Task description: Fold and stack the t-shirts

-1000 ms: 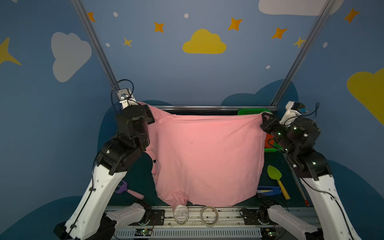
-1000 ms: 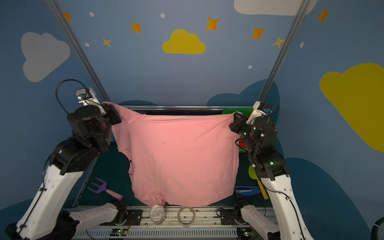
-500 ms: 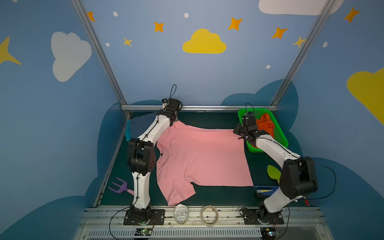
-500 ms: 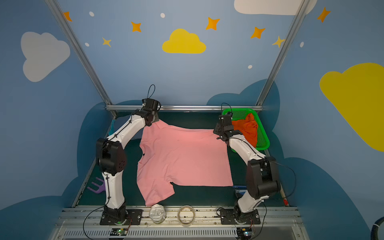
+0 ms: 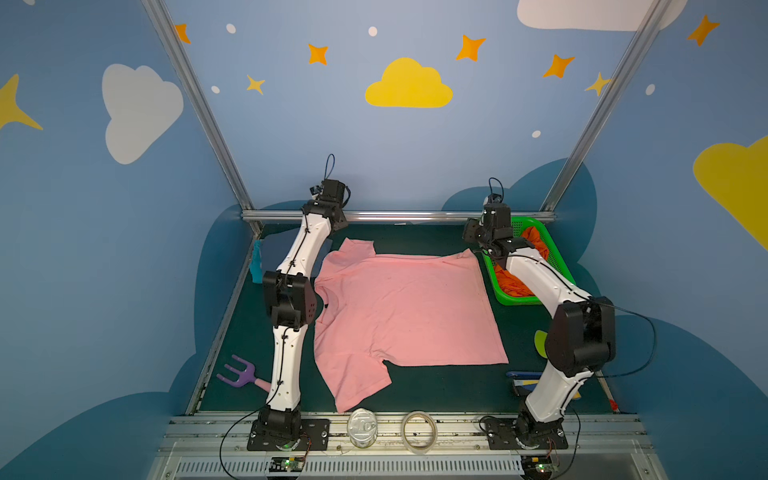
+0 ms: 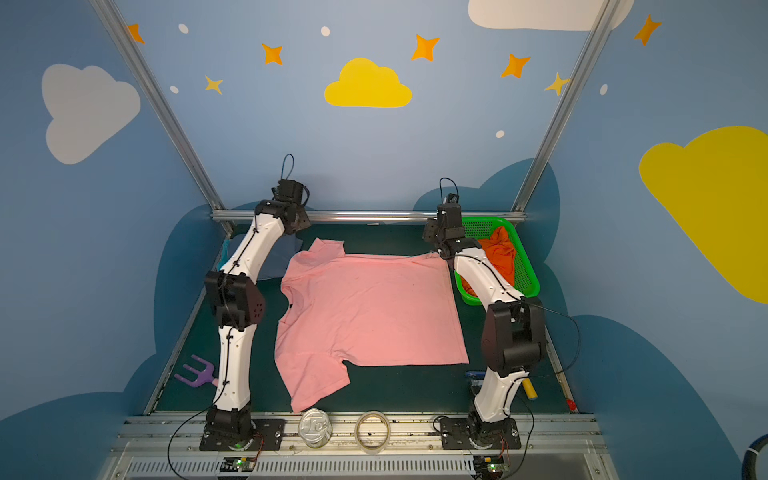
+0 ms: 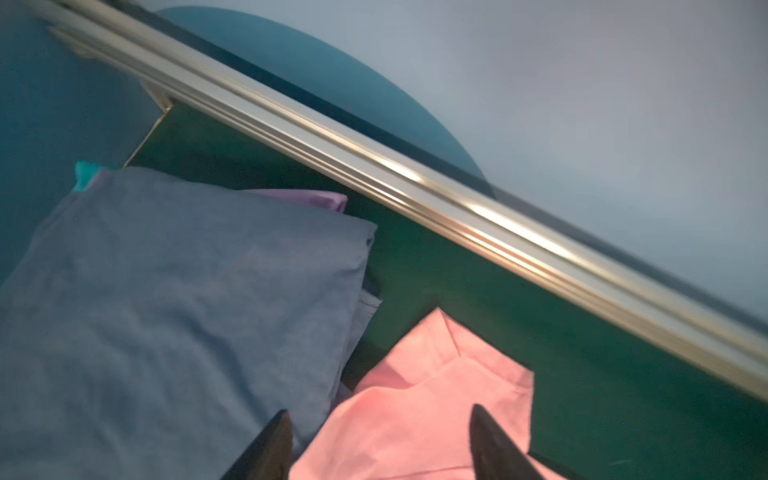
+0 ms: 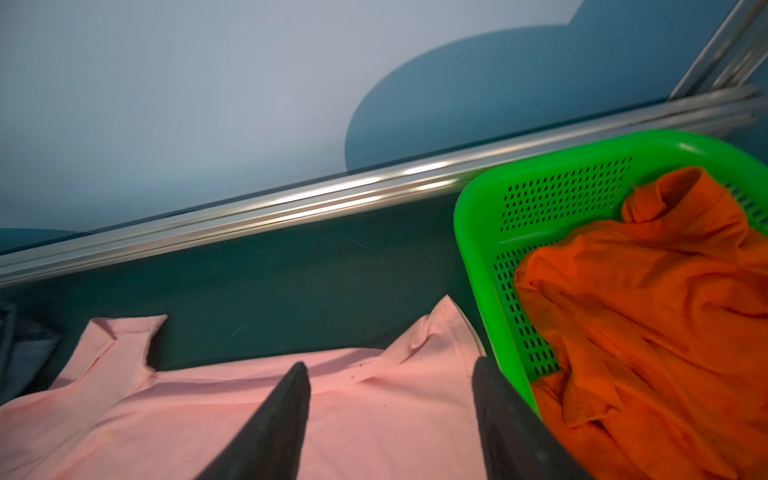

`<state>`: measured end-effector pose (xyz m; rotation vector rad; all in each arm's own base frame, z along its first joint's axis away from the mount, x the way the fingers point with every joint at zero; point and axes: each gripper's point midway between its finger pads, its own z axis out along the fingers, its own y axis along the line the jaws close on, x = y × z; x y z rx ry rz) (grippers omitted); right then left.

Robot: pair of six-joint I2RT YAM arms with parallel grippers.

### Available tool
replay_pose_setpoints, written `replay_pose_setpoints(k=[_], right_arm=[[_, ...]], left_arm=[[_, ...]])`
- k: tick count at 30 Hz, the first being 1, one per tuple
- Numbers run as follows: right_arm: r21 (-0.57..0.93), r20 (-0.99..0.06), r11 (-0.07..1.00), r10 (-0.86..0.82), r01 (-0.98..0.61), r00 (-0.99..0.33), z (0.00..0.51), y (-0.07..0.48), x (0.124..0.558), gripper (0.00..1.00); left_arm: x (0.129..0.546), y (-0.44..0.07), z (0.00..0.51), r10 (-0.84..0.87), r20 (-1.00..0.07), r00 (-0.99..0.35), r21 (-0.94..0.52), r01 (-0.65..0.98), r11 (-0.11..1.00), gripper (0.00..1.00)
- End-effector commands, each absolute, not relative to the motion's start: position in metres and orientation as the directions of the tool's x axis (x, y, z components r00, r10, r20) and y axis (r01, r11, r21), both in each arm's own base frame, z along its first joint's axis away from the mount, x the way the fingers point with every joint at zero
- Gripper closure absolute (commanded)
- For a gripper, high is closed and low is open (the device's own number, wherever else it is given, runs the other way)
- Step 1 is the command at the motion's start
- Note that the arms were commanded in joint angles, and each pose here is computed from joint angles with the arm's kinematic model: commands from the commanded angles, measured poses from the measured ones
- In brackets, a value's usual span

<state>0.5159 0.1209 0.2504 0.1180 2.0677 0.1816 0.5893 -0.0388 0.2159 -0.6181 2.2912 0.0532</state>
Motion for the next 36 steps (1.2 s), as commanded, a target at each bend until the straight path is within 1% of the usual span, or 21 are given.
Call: replay_pose_setpoints(k=[1,3,4,7,11,14,17,20,25,31,34,36], right_arm=[[0.174,-0.858,0.979,0.095,-0.111,-0.505,0.262,0.149,0.481,0.45],[0.164,-0.825,0.976,0.056,-0.145,-0.562,0.246,0.162,0.456,0.47],[0.155,-0.808,0.975,0.032,-0.160,-0.589,0.236,0.168,0.443,0.48],[0.134,-0.743,0.974,-0.025,-0.185,-0.669,0.201,0.178,0.402,0.48],[0.141,-0.634,0.978,-0.028,-0.152,-0.773,0.158,0.171,0.355,0.48],[0.131,-0.523,0.987,-0.007,-0.089,-0.853,0.125,0.157,0.321,0.47],[0.108,-0.388,0.994,0.030,-0.013,-0.921,0.097,0.146,0.288,0.48],[0.088,-0.311,0.996,0.028,0.001,-0.950,0.073,0.143,0.263,0.48],[0.056,-0.223,0.998,0.047,0.035,-0.974,0.041,0.135,0.235,0.47],[-0.016,-0.098,0.996,0.091,0.093,-0.991,0.018,0.117,0.201,0.44],[-0.013,-0.071,0.992,0.127,0.128,-0.989,0.010,0.115,0.185,0.44],[-0.007,-0.082,0.988,0.153,0.154,-0.985,0.011,0.115,0.179,0.44]], left_arm=[[0.557,-0.066,0.225,-0.399,-0.601,-0.693,-0.157,-0.387,0.909,0.53],[0.537,-0.072,0.207,-0.386,-0.551,-0.740,-0.110,-0.395,0.912,0.61],[0.528,-0.078,0.200,-0.378,-0.539,-0.753,-0.101,-0.388,0.916,0.62],[0.501,-0.099,0.168,-0.349,-0.509,-0.787,-0.106,-0.345,0.933,0.61],[0.471,-0.102,0.133,-0.381,-0.449,-0.808,-0.114,-0.372,0.921,0.58],[0.455,-0.100,0.104,-0.403,-0.395,-0.826,-0.108,-0.394,0.913,0.55],[0.442,-0.105,0.077,-0.415,-0.339,-0.844,-0.117,-0.401,0.909,0.54],[0.431,-0.105,0.055,-0.418,-0.303,-0.856,-0.098,-0.408,0.907,0.54],[0.422,-0.092,0.027,-0.423,-0.269,-0.865,-0.033,-0.430,0.902,0.56],[0.407,-0.095,0.002,-0.421,-0.217,-0.881,-0.044,-0.422,0.906,0.57],[0.390,-0.095,-0.007,-0.423,-0.184,-0.887,-0.035,-0.424,0.905,0.56],[0.377,-0.091,-0.012,-0.429,-0.174,-0.887,-0.019,-0.432,0.902,0.56]])
